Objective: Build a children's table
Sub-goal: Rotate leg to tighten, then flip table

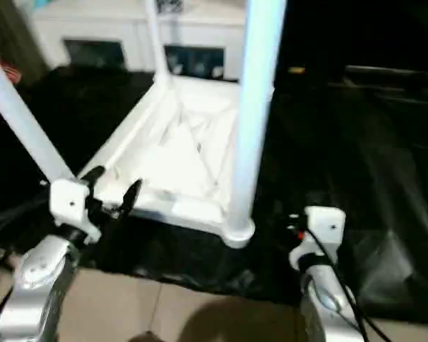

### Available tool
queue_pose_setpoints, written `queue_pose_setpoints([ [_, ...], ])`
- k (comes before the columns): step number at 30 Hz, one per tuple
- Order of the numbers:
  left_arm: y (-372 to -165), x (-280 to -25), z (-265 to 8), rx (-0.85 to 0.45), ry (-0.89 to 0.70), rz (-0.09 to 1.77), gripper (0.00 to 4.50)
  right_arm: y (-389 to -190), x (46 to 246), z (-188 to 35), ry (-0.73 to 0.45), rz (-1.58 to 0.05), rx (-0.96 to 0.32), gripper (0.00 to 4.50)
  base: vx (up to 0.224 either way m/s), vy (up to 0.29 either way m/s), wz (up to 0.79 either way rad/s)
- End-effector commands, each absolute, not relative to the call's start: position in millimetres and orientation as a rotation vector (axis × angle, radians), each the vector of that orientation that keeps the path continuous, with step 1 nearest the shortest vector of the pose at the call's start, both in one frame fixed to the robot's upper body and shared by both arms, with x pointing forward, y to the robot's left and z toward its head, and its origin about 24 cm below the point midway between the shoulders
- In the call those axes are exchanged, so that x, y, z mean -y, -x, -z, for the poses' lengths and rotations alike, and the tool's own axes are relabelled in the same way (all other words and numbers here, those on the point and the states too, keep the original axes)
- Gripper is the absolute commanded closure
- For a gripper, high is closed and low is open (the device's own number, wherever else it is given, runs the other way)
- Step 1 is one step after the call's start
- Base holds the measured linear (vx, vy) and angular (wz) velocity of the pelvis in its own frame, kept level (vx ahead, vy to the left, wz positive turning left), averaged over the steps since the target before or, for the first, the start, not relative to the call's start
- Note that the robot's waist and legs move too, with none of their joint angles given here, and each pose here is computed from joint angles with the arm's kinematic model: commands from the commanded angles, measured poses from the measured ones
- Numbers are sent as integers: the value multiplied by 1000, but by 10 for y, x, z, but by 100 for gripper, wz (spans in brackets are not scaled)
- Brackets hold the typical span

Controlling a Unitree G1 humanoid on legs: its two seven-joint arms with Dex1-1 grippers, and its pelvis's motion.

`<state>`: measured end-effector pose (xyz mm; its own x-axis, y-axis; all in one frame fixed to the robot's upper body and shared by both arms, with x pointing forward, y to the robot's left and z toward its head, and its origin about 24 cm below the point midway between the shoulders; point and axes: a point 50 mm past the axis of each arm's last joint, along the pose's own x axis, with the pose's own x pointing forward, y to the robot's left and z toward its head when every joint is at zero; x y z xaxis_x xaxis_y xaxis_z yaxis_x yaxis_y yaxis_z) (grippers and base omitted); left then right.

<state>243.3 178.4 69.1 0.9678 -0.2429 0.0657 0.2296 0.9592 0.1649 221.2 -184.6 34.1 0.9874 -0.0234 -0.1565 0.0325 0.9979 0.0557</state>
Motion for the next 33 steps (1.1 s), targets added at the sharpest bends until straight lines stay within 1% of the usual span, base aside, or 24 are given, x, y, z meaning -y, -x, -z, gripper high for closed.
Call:
queue_pose_setpoints([
  [1, -2299, -1793, -694, 116, -175, 181, 0, -2202, 2019, -381, -9, 64, -138, 57, -10, 143, -12],
  [3, -2215, -1827, -704, 115, -138, 155, 0, -2189, 2072, -379, 0, 71, -145, 57, 17, 78, 4],
  [4, -2085, -1892, -709, 107, -94, 104, 0, -2160, 2155, -397, 15, 67, -147, 57, 0, 0, 0],
  [5, -2067, -1902, -707, 106, -91, 94, 0, -2155, 2168, -401, 18, 65, -146, 57, 0, 0, 0],
  [6, -2034, -1920, -704, 103, -86, 77, 0, -2145, 2191, -409, 24, 61, -145, 29, 0, 0, 0],
  [9, -1829, -1955, -675, 110, -99, 21, 0, -2122, 2399, -438, 19, 42, -142, 22, -53, -39, 3],
  [10, -1777, -1994, -663, 94, -97, -25, 0, -2130, 2439, -453, 24, 3, -144, 8, 0, 0, 0],
  [11, -1750, -2003, -661, 90, -95, -51, 0, -2132, 2462, -458, 25, -20, -146, 8, 0, 0, 0],
  [13, -1675, -2034, -663, 86, -81, -113, 0, -2127, 2478, -484, 30, -149, -156, 8, 0, 0, 0],
  [15, -1620, -2057, -665, 84, -83, -154, 0, -2087, 2427, -532, 36, -321, -166, 8, 0, 0, 0],
  [16, -1603, -2073, -647, 73, -84, -179, 0, -2044, 2376, -568, 9, -422, -167, 8, 0, 0, 0],
  [17, -1596, -2077, -638, 68, -82, -189, 0, -2025, 2359, -583, -6, -456, -167, 8, 0, 0, 0],
  [18, -1602, -2089, -627, 57, -76, -187, 0, -1974, 2304, -625, -39, -530, -179, 8, 0, 0, 0],
  [21, -1639, -2094, -615, 46, -76, -172, 0, -1896, 2233, -694, -70, -647, -198, 8, 0, 0, 0],
  [22, -1692, -2136, -602, 38, -78, -174, 0, -1834, 2190, -722, -88, -716, -218, 8, 0, 0, 0],
  [23, -1703, -2144, -601, 37, -80, -174, 0, -1821, 2182, -727, -91, -731, -222, 8, 0, 0, 0],
  [25, -1846, -2283, -609, 33, -107, -164, 0, -1697, 2048, -741, -129, -881, -280, 8, 0, 0, 0],
  [26, -1890, -2330, -609, 30, -111, -162, 0, -1685, 2011, -727, -126, -912, -291, 8, 0, 0, 0],
  [28, -1994, -2404, -621, 29, -115, -139, 0, -1741, 1959, -677, -99, -918, -284, 8, 0, 0, 0],
  [30, -2039, -2444, -631, 28, -123, -126, 0, -1776, 1931, -656, -93, -911, -275, 8, 0, 0, 0],
  [32, -2165, -2514, -618, 10, -117, -93, 0, -1836, 1852, -649, -99, -934, -260, 8, 0, 0, 0],
  [33, -2165, -2514, -618, 10, -117, -93, 0, -1836, 1852, -649, -99, -934, -260, 8, 0, 0, 0],
])
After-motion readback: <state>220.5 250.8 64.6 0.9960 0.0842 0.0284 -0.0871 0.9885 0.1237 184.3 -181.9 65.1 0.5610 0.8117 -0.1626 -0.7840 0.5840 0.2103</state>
